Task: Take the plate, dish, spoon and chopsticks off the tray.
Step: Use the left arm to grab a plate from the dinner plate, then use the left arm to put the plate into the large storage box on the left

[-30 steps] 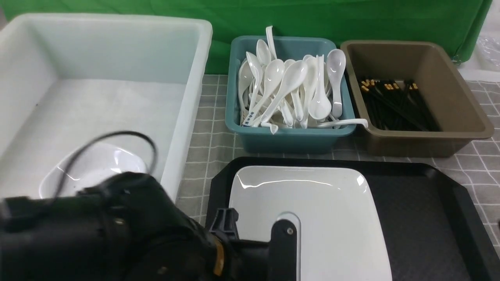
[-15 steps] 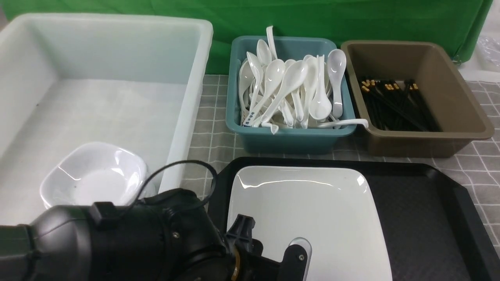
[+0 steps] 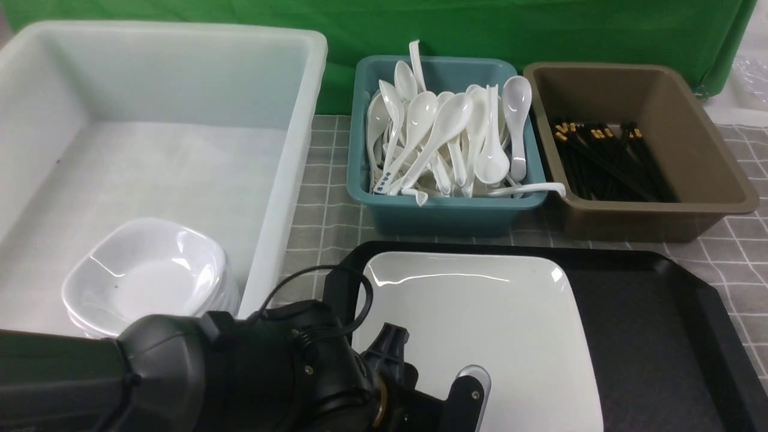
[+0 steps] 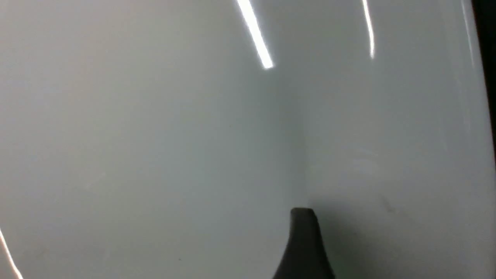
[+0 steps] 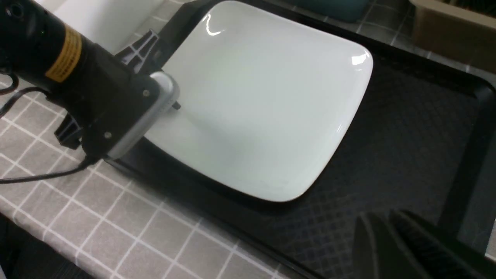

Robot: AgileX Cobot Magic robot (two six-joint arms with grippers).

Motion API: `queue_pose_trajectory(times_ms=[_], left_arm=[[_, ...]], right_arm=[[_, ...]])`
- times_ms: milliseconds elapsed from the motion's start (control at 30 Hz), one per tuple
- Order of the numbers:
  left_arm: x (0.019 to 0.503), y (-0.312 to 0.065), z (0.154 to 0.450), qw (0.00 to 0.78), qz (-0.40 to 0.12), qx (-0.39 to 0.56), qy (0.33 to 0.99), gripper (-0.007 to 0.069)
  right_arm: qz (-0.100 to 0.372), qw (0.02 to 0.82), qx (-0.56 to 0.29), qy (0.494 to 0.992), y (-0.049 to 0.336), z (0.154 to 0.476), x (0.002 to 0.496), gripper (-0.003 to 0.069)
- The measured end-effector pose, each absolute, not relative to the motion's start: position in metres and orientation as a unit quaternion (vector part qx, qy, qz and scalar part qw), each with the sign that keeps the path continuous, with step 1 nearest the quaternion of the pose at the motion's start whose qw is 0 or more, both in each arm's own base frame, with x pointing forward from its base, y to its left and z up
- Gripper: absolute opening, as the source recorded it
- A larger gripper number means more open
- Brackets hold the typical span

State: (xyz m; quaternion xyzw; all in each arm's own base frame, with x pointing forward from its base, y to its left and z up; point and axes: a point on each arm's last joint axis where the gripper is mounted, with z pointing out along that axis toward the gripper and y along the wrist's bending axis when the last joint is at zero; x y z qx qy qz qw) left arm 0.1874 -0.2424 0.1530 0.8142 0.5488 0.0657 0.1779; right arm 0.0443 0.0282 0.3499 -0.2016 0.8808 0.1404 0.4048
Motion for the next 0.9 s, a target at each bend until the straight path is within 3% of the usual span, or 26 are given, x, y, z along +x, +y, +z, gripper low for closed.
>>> queue_pose_trajectory(times_ms=[200,433,600,667,900], left_arm=[[0.183,-0.245,0.152,0.171,0.057,0.807,0.562,0.0235],[0.156,-0.256,0.170,0.190,0.034,0.805,0.561,0.0167],[0.126,-0.255,0.211,0.239,0.018,0.796,0.556,0.0077],[0.110,-0.245,0.246,0.293,0.001,0.779,0.554,0.0034],[0.088,-0.206,0.309,0.398,-0.060,0.725,0.559,0.0033]], right_arm=[[0.141,0.405,-0.202,0.881,0.028,0.350,0.044,0.0085],[0.143,0.406,-0.199,0.881,0.028,0.350,0.044,0.0090],[0.145,0.413,-0.198,0.877,0.029,0.351,0.045,0.0091],[0.150,0.425,-0.195,0.871,0.030,0.353,0.046,0.0091],[0.165,0.465,-0.167,0.854,0.028,0.374,0.048,0.0089]])
